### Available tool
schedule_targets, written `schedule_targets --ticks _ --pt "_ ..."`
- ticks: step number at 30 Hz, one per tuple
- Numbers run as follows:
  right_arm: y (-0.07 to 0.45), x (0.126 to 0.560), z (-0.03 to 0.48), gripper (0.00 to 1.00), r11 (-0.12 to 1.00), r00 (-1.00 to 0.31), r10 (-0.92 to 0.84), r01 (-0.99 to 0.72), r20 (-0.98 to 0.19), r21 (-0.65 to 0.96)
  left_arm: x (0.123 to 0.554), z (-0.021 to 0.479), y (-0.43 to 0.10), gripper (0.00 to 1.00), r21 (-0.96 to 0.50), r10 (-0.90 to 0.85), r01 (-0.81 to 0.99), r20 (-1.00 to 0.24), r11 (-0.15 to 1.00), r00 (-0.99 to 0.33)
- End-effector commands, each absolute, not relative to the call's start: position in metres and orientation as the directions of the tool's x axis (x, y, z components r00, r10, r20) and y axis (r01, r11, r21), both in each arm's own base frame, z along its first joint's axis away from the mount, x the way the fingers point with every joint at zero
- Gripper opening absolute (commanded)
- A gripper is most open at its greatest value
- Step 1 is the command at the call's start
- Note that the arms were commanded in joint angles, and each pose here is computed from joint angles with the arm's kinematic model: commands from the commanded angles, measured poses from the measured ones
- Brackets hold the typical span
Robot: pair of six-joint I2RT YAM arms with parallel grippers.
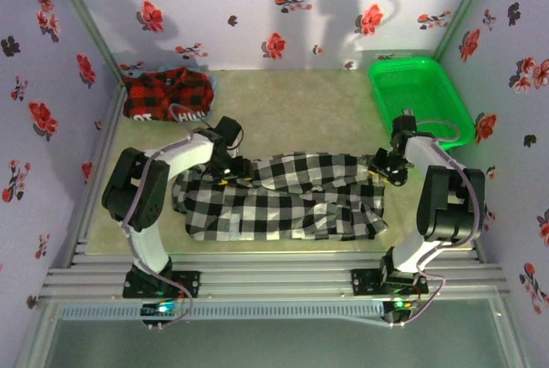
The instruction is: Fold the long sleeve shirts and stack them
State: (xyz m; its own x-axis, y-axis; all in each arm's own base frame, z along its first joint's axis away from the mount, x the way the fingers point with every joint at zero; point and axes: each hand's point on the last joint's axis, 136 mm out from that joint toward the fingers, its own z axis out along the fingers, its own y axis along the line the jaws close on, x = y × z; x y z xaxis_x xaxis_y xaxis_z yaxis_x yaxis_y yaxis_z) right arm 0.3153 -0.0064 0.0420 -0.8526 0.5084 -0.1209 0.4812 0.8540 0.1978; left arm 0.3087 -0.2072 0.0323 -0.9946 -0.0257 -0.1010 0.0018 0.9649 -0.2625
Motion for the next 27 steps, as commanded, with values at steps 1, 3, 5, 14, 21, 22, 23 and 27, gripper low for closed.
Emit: schedule_targets --ticks 1,3,5,14,21,22,23,27 --pt "-0.03 0.305 0.047 0.43 0.87 -0.857 0.492 0.488 -0.149 0.069 0.323 0.052 -0.215 0.7 -0.307 0.016 0.065 -0.159 0.95 -0.987" --pt "-0.032 0.305 0.061 0.49 0.873 -0.854 0.487 0.483 -0.184 0.067 0.324 0.062 -0.221 0.71 -0.335 0.026 0.087 -0.182 0.938 -0.983" --pt "-0.029 0.306 0.083 0.52 0.881 -0.849 0.472 0.462 -0.238 0.099 0.325 0.072 -0.228 0.73 -0.37 0.031 0.106 -0.202 0.923 -0.979" --pt "0.019 0.271 0.08 0.58 0.888 -0.888 0.443 0.416 -0.121 0.194 0.323 0.092 -0.249 0.73 -0.481 -0.008 0.082 -0.183 0.873 -0.983" --pt "0.035 0.267 0.054 0.58 0.865 -0.882 0.467 0.442 -0.064 0.237 0.298 0.086 -0.26 0.71 -0.533 -0.057 -0.021 -0.053 0.846 -0.997" --pt "0.035 0.269 0.051 0.58 0.86 -0.877 0.476 0.45 -0.062 0.239 0.294 0.084 -0.258 0.71 -0.529 -0.07 -0.038 -0.041 0.848 -0.997" --pt "0.034 0.271 0.048 0.58 0.857 -0.873 0.484 0.457 -0.068 0.238 0.293 0.083 -0.256 0.71 -0.527 -0.087 -0.055 -0.035 0.848 -0.996" --pt "0.03 0.284 0.04 0.56 0.845 -0.854 0.512 0.482 -0.089 0.23 0.292 0.077 -0.247 0.71 -0.504 -0.13 -0.096 -0.034 0.858 -0.991"
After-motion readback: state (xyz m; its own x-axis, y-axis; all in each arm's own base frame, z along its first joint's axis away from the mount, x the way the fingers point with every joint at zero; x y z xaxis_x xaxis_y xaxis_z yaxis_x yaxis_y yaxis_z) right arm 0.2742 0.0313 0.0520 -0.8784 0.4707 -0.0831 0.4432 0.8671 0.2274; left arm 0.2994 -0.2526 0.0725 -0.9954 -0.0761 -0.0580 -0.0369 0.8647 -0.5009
